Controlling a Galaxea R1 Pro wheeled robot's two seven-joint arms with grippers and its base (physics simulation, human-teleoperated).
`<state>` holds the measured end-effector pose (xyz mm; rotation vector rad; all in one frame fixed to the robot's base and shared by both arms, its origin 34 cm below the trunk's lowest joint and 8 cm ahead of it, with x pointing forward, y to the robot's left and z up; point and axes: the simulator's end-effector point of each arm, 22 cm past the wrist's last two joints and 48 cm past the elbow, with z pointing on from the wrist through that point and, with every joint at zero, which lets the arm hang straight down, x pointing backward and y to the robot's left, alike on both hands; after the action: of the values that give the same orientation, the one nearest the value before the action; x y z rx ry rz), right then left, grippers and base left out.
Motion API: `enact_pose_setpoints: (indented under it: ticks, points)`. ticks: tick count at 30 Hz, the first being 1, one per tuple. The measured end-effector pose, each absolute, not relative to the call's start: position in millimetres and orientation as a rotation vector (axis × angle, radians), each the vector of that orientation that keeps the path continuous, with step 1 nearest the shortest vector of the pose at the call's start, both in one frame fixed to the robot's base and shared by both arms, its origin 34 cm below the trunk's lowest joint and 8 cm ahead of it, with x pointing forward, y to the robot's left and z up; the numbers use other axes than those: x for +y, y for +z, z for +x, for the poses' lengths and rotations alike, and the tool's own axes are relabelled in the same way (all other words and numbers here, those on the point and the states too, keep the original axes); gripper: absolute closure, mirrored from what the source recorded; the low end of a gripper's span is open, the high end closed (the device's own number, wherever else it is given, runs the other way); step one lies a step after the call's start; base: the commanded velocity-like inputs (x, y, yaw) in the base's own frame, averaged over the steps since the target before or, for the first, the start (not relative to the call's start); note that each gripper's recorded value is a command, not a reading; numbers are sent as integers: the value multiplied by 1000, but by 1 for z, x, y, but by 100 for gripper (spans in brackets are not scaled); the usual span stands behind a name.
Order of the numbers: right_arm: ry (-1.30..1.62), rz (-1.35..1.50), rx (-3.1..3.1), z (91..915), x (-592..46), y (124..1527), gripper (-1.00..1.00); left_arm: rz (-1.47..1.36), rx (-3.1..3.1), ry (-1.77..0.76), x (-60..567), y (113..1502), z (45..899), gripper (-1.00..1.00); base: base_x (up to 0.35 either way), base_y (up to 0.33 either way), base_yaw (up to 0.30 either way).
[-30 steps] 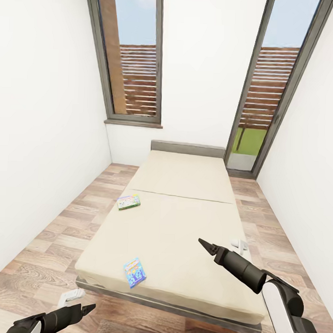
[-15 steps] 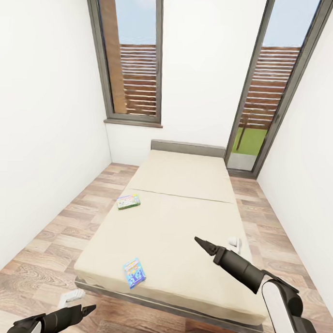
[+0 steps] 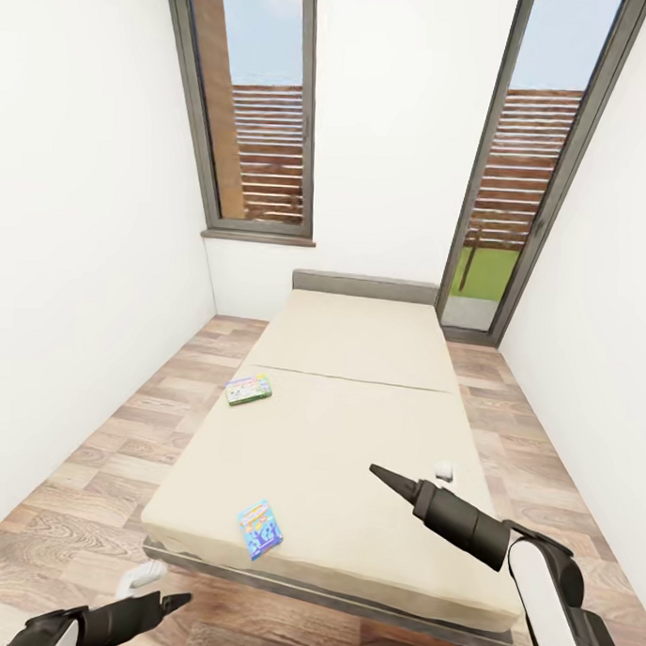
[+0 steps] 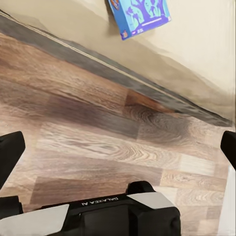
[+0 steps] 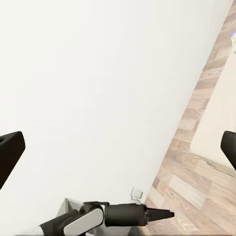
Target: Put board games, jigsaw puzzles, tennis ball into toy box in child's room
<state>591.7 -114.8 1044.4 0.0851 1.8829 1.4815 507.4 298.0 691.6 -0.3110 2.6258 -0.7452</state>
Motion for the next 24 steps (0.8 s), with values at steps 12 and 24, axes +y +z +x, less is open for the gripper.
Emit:
enact_pose_setpoints:
  ticks: [12, 24]
  points:
    - [1519, 133, 1763, 602, -119, 1051, -100, -380, 2566, -1067, 281, 741, 560, -100, 0, 0, 0]
    - [1526, 137, 1718, 605, -117, 1047, -100, -375, 2532, -1122, 278, 741, 569, -100, 0, 0, 54]
